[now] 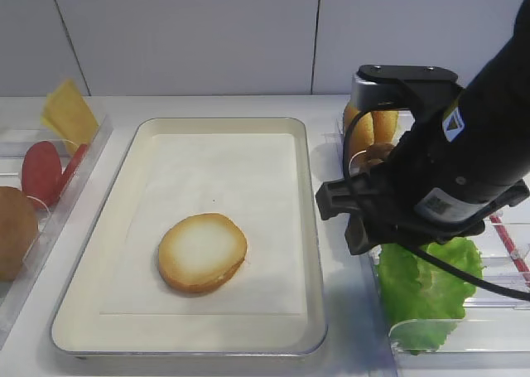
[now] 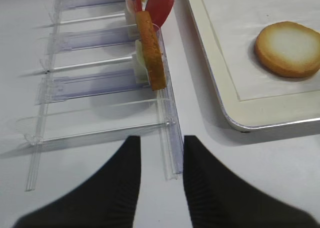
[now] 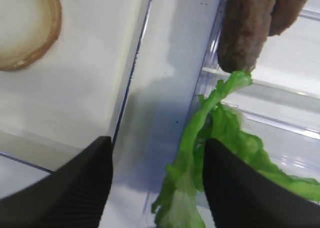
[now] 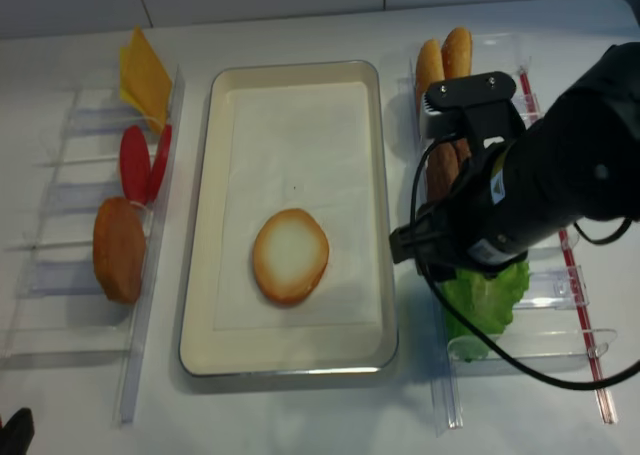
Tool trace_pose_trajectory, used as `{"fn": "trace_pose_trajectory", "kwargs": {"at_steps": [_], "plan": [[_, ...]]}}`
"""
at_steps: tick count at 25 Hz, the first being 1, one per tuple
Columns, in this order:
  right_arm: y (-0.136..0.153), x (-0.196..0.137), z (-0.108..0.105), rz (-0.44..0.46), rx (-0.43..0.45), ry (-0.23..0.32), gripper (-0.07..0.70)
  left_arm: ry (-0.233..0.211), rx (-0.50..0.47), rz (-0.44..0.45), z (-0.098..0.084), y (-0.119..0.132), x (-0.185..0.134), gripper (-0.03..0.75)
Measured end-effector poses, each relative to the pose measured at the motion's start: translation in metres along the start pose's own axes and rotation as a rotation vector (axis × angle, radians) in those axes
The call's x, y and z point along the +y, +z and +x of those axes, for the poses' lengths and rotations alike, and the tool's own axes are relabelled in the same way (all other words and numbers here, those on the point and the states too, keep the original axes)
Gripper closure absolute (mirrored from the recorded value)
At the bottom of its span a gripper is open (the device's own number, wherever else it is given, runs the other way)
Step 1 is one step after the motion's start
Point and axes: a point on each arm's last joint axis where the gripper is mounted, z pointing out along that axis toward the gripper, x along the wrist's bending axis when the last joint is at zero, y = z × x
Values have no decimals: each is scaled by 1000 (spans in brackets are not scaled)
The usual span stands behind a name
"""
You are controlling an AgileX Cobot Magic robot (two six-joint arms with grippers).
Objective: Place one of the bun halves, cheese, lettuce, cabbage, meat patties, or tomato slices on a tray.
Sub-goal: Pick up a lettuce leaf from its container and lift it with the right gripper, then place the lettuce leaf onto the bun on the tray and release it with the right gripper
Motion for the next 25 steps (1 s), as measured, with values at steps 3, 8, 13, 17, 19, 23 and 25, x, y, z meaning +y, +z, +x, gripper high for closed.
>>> {"fn": "trace_pose_trajectory", "kwargs": {"at_steps": [3, 8, 13, 17, 19, 23, 25], "plan": [[0, 0, 0, -4, 2, 5, 372, 0, 0, 0, 0, 0, 0, 494], [-4, 2, 2, 0, 3, -1, 580, 0, 0, 0, 0, 0, 0, 495], [-32, 20, 33, -80, 79, -89, 594, 0, 0, 0, 0, 0, 0, 495], [-40, 37, 64, -104, 170, -150, 596, 0, 0, 0, 0, 0, 0, 495], [-29, 45, 75, -78, 210, -166, 597, 0, 0, 0, 0, 0, 0, 495], [2, 64, 97, -30, 311, -170, 597, 0, 0, 0, 0, 0, 0, 495], [17, 72, 107, -7, 355, -178, 597, 0, 0, 0, 0, 0, 0, 495]]}}
